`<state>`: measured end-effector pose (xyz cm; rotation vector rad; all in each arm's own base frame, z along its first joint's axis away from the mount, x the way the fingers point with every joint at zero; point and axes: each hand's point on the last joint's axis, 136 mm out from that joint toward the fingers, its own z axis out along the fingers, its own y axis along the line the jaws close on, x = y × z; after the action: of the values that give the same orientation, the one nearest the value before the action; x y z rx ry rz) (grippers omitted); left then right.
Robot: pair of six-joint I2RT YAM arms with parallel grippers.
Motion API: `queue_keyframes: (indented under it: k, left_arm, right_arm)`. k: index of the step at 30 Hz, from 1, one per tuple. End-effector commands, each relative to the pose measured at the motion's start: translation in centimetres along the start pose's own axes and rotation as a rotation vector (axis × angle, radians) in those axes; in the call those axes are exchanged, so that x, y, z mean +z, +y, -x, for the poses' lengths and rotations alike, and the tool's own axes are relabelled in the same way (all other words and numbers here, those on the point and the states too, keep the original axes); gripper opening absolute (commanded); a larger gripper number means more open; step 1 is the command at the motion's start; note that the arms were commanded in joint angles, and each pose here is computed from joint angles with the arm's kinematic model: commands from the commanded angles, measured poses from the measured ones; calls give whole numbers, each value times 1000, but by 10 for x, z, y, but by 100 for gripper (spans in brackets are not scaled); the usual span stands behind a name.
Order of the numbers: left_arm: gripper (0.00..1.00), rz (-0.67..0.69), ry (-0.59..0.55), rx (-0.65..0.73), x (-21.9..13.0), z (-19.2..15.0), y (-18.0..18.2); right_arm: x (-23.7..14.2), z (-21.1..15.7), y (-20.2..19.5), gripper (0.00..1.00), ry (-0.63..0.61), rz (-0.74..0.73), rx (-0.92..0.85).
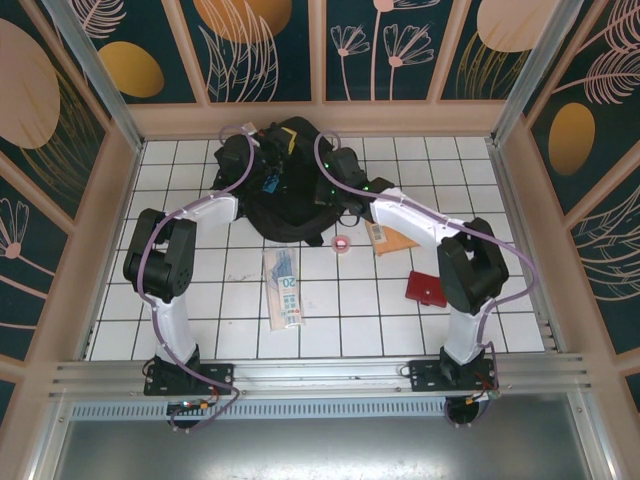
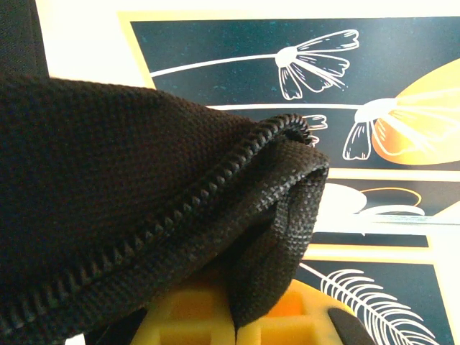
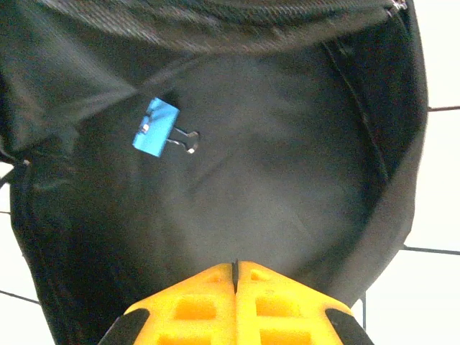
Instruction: Pack books, pencil case, and school supplies into a backpack
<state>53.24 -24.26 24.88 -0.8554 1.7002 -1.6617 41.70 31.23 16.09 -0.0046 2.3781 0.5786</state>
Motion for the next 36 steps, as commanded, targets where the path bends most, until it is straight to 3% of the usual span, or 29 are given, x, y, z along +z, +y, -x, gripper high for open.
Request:
queue_keyframes:
  k: [1,9,15,28,36]
  left_arm:
    - [0,-79,38,15,-3,-10,-35]
    - [0,-81,29,38,-6,-8,-38]
    - [0,-74,-3,38,-11,4,-33]
    - [0,-91,-5,32,-16,5,-43]
    - [0,-100,1,21,-16,4,-46]
  right_arm:
    - [-35,0,-9,10,-27,-14,-23]
    - [-33,-80,-65,26,239,-138,-86]
    - [-7,-106,-83,32,391,-164,-78]
    - [22,-132,-105,34,538,-243,-145]
    - [20,-175,-132,33,655,-448,-342]
